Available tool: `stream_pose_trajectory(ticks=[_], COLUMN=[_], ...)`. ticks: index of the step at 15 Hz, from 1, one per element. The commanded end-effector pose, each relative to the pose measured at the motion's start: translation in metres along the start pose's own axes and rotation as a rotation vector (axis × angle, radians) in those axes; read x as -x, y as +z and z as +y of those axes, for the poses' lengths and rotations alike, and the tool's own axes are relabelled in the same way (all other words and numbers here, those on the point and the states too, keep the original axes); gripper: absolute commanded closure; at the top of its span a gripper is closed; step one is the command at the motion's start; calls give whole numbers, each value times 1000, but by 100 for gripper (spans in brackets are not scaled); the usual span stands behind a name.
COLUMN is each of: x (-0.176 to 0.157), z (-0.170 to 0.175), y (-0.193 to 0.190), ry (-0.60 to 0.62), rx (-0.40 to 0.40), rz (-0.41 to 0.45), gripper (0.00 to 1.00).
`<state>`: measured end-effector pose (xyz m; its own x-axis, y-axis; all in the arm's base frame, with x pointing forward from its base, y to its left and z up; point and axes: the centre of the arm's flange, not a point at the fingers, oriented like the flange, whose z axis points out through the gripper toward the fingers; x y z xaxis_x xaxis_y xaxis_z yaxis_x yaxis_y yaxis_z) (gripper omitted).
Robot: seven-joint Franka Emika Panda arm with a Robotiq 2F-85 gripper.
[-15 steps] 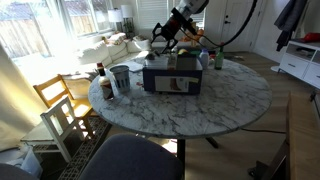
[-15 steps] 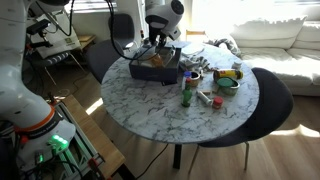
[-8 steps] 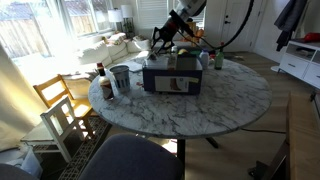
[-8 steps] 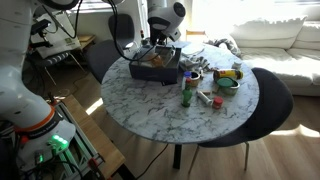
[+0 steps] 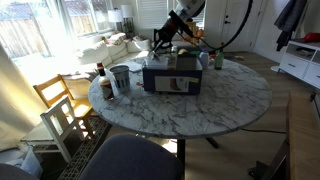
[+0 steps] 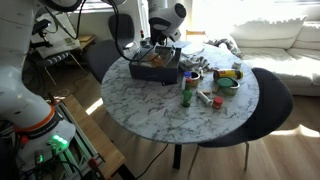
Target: Put the glasses into the jar
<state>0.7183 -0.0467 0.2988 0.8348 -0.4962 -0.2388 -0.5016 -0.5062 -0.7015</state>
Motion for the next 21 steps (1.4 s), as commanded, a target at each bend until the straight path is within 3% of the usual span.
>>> stream_pose_trajectory(ticks=[1, 12, 21], x=[-3, 41, 49], z=[0, -39, -57], y=[-2, -35, -30], ry=[-7, -120, -219], rx=[-13, 124, 291], rz=[-26, 42, 324], gripper=[98, 98, 98])
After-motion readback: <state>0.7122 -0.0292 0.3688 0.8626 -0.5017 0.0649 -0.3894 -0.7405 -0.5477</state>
